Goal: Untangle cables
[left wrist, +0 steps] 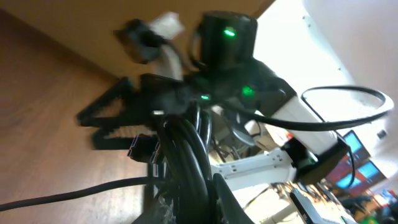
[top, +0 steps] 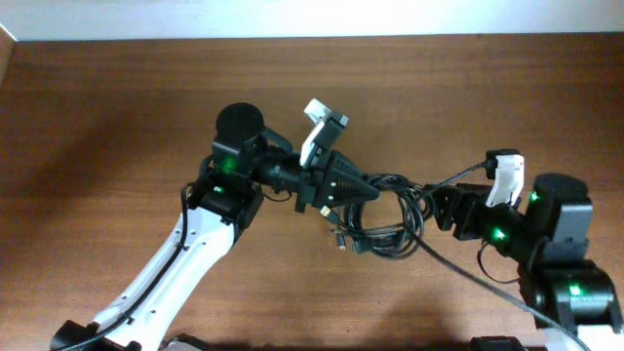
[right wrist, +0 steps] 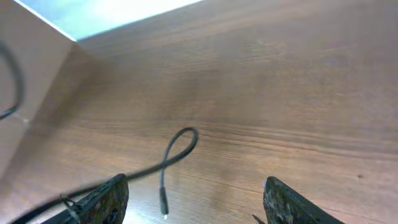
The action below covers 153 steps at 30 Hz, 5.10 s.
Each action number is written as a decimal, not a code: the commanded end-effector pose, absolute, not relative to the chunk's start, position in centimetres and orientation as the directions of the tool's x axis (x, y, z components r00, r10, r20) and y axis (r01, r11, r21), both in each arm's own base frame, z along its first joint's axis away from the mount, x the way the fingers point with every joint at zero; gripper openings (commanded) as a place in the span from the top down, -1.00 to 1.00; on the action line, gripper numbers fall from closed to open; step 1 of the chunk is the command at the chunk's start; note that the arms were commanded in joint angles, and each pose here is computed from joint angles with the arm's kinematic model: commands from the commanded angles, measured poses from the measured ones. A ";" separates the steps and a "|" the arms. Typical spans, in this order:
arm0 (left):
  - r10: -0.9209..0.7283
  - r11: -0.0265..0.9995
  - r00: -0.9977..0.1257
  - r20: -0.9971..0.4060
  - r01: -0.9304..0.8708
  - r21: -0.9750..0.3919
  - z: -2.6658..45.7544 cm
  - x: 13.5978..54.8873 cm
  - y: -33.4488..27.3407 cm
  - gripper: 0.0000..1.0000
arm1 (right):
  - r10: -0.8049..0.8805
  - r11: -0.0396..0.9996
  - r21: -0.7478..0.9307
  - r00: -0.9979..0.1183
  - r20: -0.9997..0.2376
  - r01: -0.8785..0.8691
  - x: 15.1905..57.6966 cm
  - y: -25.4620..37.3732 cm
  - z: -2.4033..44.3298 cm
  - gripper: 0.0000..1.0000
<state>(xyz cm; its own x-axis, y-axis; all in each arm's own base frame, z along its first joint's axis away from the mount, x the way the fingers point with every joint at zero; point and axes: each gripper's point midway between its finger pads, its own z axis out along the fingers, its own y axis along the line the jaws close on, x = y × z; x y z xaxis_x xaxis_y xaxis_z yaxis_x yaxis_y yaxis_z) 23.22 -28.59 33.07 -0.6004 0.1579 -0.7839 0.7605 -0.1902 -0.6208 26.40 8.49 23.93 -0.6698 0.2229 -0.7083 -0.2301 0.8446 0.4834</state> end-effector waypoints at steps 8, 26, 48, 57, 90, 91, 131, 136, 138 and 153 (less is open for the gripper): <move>0.106 -0.129 -0.607 -0.787 0.777 -0.616 33.5 25.2 -27.4 1.00 | 0.210 0.765 0.470 -0.519 -0.828 -0.440 22.5 10.5 30.1 -0.37; 0.194 -0.244 -0.585 -0.788 0.749 -0.616 33.5 21.5 -29.4 1.00 | 0.249 0.933 0.337 -0.456 -0.854 -0.122 25.0 4.5 28.3 -0.46; 0.104 -0.047 -0.630 -0.769 0.770 -0.637 31.7 25.1 -30.0 1.00 | 0.192 0.796 0.481 -0.601 -0.776 -0.367 21.7 9.9 27.5 -0.47; 0.067 0.057 -0.704 -0.707 0.710 -0.701 30.3 27.8 -27.3 1.00 | 0.191 0.788 0.483 -0.594 -0.781 -0.382 21.7 10.1 27.8 -0.47; 0.136 0.009 -0.652 -0.746 0.754 -0.657 29.9 24.7 -31.0 1.00 | 0.133 0.841 0.399 -0.576 -0.806 -0.364 24.1 9.1 26.7 -0.63; 0.136 0.009 -0.653 -0.745 0.753 -0.658 29.9 24.7 -31.0 1.00 | 0.133 0.841 0.399 -0.576 -0.807 -0.364 24.1 9.1 26.7 -0.63; 0.289 -0.275 -0.592 -0.752 0.701 -0.658 31.2 18.2 -31.8 1.00 | 0.118 0.954 0.273 -0.678 -0.725 -0.126 27.1 4.8 21.5 -0.55; 0.256 -0.233 -0.610 -0.750 0.714 -0.661 31.2 20.0 -30.6 1.00 | 0.118 0.954 0.273 -0.679 -0.725 -0.125 26.8 4.8 21.6 -0.52; 0.235 -0.183 -0.638 -0.733 0.712 -0.678 30.8 21.2 -30.1 1.00 | 0.118 0.954 0.271 -0.664 -0.738 -0.131 26.6 4.8 22.1 -0.51; 0.157 0.031 -0.737 -0.657 0.669 -0.743 28.7 25.2 -28.8 1.00 | 0.101 0.931 0.280 -0.572 -0.814 -0.234 22.3 6.1 25.4 -0.51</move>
<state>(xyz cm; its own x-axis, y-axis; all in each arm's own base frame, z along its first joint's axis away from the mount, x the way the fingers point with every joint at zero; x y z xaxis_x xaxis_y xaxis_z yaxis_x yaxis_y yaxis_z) 24.07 -28.89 29.08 -0.7295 0.1878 -0.6576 0.6637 -0.0376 -0.7470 22.87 5.58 24.24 -0.6022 0.1082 -0.7910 -0.1942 0.9412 0.2766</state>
